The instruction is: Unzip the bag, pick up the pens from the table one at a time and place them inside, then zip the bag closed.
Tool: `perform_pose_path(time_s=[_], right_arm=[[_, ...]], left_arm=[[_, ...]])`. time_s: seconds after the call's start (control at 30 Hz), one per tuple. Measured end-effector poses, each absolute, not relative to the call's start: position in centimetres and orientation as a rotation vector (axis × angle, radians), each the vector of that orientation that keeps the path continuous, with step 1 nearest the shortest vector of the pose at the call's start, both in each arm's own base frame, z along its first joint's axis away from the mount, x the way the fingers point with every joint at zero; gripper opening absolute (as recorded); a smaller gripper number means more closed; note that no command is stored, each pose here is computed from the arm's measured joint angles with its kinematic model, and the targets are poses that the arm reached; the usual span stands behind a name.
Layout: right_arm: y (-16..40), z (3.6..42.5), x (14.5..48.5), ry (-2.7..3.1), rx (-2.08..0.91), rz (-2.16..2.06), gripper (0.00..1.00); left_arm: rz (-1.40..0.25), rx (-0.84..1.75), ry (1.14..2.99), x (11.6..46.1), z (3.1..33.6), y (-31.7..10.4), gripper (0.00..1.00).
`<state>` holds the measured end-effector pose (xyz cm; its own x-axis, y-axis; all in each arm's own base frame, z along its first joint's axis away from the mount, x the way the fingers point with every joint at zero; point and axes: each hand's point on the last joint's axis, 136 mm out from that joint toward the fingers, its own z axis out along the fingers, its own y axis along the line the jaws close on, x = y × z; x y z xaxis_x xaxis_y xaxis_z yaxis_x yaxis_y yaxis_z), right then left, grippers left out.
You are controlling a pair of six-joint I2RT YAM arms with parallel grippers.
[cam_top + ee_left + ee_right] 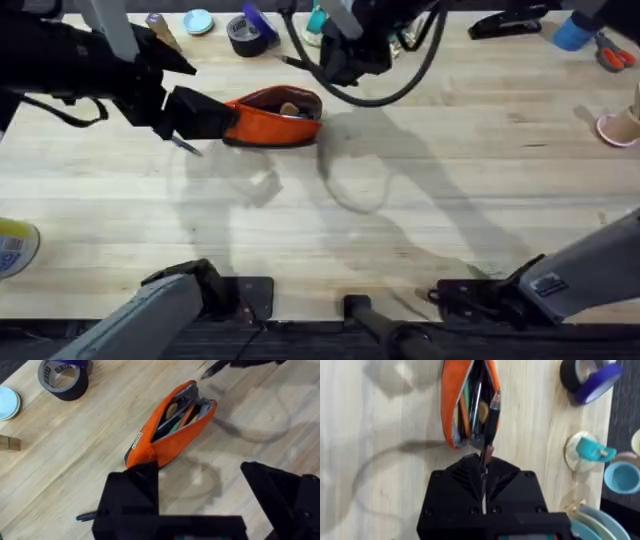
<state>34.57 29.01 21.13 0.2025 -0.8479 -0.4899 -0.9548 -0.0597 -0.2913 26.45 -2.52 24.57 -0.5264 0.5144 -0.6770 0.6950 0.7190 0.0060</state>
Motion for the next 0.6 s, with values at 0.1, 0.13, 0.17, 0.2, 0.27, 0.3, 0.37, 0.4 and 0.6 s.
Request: perform_pose_path(time_s=[0.1,0.13,0.17,0.2,0.27,0.3,0.37,0.4,0.6], right_arm=[[29.8,20.3,34.8,1.661,-1.945,0.269,0.033],[30.0,19.8,34.7,1.665,-1.954,0.276,0.033],[30.1,19.3,34.8,1.670,-1.961,0.282,0.033],[30.3,18.9,34.8,1.675,-1.968,0.287,0.033],[30.5,18.0,34.7,1.685,-1.984,0.297,0.033],[30.7,17.7,34.7,1.687,-1.990,0.301,0.033],[31.0,17.1,34.6,1.690,-2.004,0.311,0.033],[31.2,16.8,34.5,1.689,-2.009,0.315,0.033],[32.9,15.2,35.1,1.656,-2.022,0.319,0.033]], left_arm=[[-0.348,0.912,2.249,26.5,24.6,-2.5,0.992],[-0.348,0.913,2.249,26.5,24.6,-2.5,0.993],[-0.348,0.913,2.249,26.5,24.6,-2.5,0.993],[-0.348,0.913,2.249,26.5,24.6,-2.5,0.993],[-0.348,0.912,2.250,26.5,24.6,-2.5,0.994],[-0.348,0.912,2.249,26.5,24.6,-2.5,0.992],[-0.348,0.912,2.249,26.5,24.6,-2.5,0.995],[-0.348,0.912,2.249,26.5,24.6,-2.5,0.994],[-0.348,0.912,2.249,26.5,24.6,-2.5,0.993]])
